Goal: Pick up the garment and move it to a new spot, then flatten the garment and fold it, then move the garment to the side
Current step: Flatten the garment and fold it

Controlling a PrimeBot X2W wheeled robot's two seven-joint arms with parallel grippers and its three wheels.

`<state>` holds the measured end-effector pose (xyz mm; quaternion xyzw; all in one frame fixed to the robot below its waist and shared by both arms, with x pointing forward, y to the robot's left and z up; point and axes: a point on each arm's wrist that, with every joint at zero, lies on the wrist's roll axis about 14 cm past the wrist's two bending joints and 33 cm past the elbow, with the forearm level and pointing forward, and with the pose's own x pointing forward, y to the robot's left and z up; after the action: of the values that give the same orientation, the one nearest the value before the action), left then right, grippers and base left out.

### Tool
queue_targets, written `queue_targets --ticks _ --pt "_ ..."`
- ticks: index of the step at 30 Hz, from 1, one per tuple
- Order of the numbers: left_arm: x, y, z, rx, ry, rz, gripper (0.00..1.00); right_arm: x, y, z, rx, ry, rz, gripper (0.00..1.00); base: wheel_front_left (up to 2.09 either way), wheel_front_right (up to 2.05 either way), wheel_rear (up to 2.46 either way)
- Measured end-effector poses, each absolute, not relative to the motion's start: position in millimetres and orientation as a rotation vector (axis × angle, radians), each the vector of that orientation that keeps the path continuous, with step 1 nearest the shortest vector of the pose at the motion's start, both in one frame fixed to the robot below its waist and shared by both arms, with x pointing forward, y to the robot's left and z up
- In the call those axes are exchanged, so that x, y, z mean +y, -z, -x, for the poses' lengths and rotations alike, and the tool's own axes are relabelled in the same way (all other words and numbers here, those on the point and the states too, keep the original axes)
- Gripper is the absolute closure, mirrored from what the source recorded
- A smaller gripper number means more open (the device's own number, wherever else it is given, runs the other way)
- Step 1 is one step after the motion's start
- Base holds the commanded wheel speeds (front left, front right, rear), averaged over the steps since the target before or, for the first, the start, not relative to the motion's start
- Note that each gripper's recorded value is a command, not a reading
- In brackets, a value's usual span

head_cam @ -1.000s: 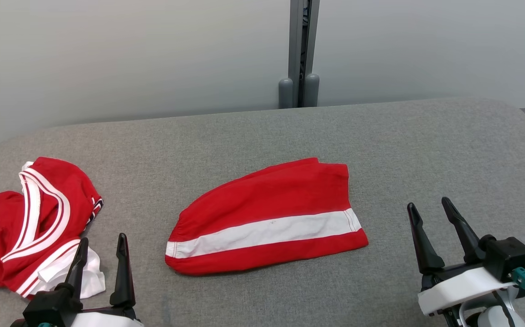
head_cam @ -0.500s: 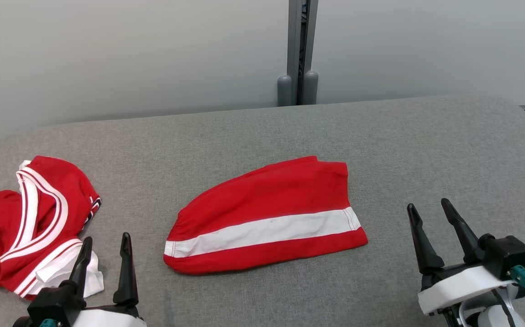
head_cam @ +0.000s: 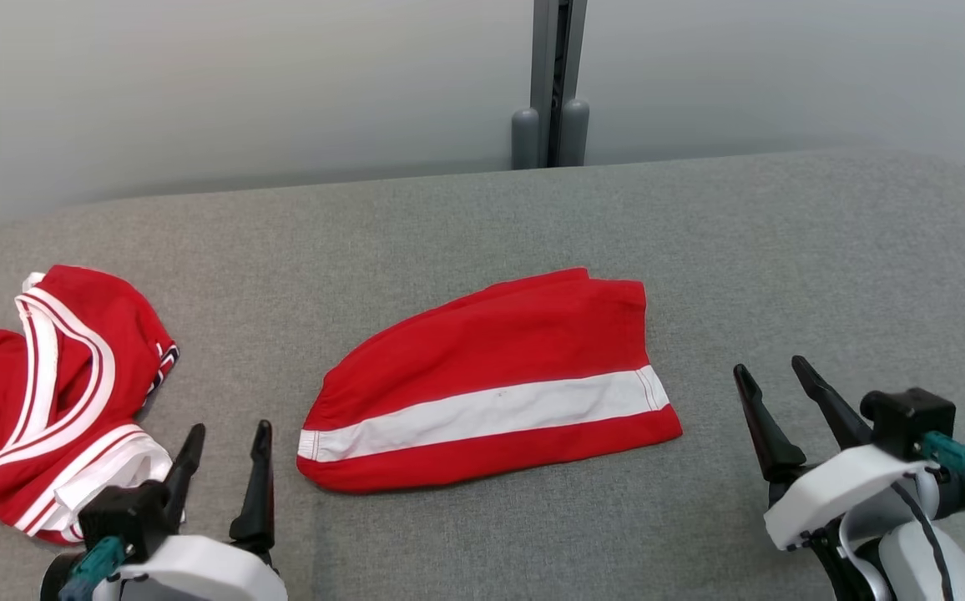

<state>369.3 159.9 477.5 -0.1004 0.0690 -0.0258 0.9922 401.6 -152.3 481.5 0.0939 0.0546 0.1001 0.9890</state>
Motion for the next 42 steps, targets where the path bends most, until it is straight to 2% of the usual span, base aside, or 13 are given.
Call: queue_targets --ticks 14,28,39,40,41,42 --pt "137.4 -417.5 -385.6 0.469 0.174 0.190 0.00 -126.2 -416.9 -427.8 0.479 -0.322 -0.191 0.00 0.00 0.00 0.00" --pt "125.0 -391.6 -397.2 0.594 0.232 0.206 0.00 -109.9 -384.2 -445.1 0.615 -0.392 -0.208 0.00 0.00 0.00 0.00" --pt "114.0 -390.3 -400.2 0.621 0.272 0.256 0.00 -98.6 -369.5 -452.9 0.667 -0.422 -0.222 0.00 0.00 0.00 0.00" --pt "113.6 -389.9 -399.4 0.627 0.274 0.260 0.05 -98.1 -368.2 -453.0 0.672 -0.423 -0.225 0.14 0.00 0.00 0.00" --pt "113.0 -390.3 -399.0 0.628 0.278 0.264 0.18 -97.3 -367.4 -453.1 0.676 -0.425 -0.227 0.43 0.00 0.00 0.00" --pt "112.9 -390.5 -398.6 0.630 0.279 0.265 0.51 -96.8 -367.0 -453.7 0.678 -0.427 -0.226 0.55 0.00 0.00 0.00"
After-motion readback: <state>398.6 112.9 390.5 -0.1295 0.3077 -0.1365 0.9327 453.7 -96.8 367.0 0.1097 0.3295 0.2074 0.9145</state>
